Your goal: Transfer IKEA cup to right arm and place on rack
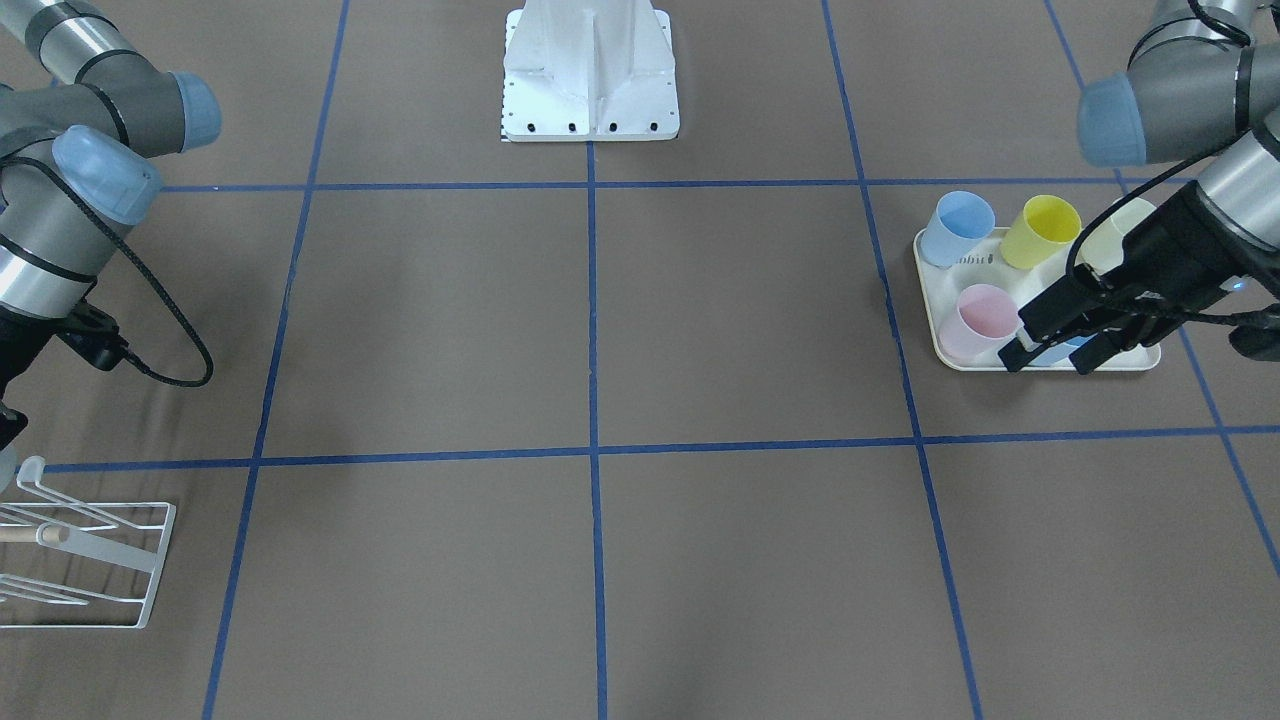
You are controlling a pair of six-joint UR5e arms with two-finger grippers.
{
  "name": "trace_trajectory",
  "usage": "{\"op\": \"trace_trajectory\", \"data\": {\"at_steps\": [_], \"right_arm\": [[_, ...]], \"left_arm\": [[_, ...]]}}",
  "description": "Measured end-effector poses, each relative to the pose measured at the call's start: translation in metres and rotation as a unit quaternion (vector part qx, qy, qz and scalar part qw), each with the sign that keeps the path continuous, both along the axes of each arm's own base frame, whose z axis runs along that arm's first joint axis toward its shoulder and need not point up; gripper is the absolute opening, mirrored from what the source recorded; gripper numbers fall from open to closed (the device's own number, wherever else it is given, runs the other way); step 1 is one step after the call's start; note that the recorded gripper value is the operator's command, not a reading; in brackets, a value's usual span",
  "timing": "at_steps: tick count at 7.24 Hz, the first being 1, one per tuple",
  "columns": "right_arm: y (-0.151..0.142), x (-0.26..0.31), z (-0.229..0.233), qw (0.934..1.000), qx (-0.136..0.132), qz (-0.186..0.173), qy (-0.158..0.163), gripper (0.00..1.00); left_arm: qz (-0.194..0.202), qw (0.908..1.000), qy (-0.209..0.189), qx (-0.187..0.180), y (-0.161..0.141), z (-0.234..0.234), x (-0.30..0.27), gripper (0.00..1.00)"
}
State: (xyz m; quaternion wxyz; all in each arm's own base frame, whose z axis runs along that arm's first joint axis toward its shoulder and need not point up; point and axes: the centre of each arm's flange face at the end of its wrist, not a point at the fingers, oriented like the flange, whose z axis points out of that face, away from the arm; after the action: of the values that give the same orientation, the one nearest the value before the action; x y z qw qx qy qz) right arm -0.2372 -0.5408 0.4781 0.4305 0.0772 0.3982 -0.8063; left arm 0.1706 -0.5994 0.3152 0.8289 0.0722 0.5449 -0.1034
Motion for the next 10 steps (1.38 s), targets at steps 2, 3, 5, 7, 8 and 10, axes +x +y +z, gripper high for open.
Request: {"op": "trace_trajectory", "data": {"at_steps": [2,3,5,7,8,10], "right_arm": [[-0.005,-0.004,0.018,1.0,0.006,0.001,-0.002,0.26],[-0.008,-0.006,0.029,0.9999,0.011,0.001,-0.005,0.26],[-0.01,-0.009,0.035,0.9998,0.017,0.0,-0.008,0.29],[-0.011,-0.009,0.034,0.9998,0.019,0.001,-0.01,0.32],[-0.011,-0.01,0.034,0.9997,0.02,0.001,-0.011,0.36],[-0.012,-0.011,0.032,0.9997,0.02,0.0,-0.011,0.53]], "left_arm": [[0.0,1.0,0.0,0.0,0.0,0.0,0.0,1.0],[0.001,1.0,0.0,0.0,0.0,0.0,0.001,1.0],[0.001,1.0,0.0,0.001,0.0,-0.001,0.002,1.0],[0.003,1.0,0.0,0.001,0.001,-0.001,0.003,1.0],[0.003,1.0,0.0,0.001,0.001,-0.001,0.004,1.0],[0.005,1.0,0.0,0.0,0.001,0.0,0.007,1.0]]}}
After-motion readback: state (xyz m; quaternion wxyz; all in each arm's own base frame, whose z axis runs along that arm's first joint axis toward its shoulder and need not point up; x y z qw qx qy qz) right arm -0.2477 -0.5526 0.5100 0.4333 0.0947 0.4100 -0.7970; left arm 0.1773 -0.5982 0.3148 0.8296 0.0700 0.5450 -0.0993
